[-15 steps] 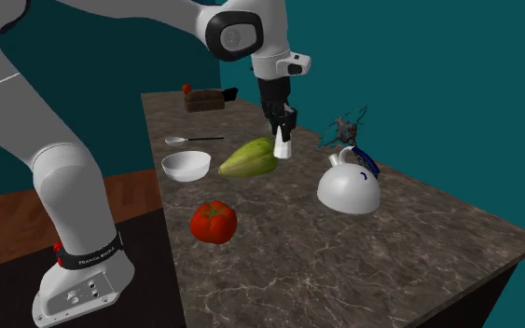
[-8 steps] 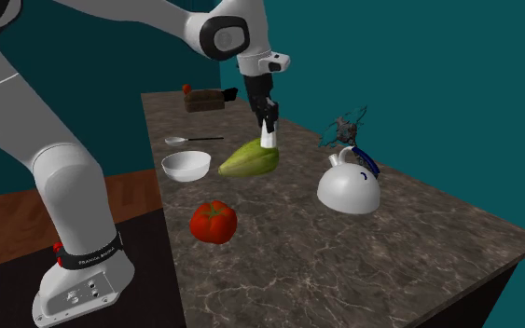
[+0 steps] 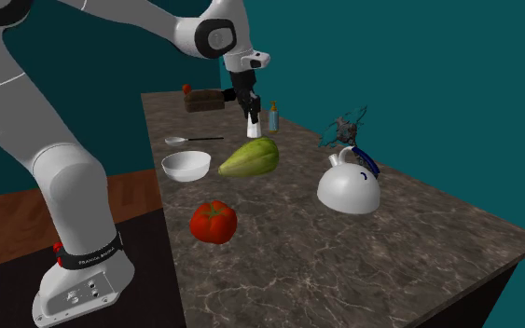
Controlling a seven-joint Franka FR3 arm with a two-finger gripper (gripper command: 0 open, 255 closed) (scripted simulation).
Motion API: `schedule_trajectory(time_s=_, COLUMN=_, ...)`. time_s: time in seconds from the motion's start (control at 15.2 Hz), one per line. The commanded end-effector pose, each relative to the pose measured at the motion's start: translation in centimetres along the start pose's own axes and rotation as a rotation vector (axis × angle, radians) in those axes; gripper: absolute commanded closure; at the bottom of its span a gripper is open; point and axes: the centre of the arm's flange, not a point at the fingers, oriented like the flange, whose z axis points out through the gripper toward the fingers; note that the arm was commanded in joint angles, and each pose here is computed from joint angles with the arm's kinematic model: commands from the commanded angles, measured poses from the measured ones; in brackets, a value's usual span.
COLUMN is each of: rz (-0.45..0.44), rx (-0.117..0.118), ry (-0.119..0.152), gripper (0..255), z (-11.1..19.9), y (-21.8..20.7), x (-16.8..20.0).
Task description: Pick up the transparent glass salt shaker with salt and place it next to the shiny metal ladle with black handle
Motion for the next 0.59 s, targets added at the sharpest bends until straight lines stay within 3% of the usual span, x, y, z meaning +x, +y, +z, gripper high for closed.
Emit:
schedule_trajectory(time_s=0.0, rz=0.003, rx=0.000, ry=0.000, gripper=255, z=0.3, y=-2.6, x=0.0)
schedule_trajectory(time_s=0.53, rz=0.003, rx=0.000, ry=0.000, gripper=255, z=1.6, y=-13.1, x=0.0)
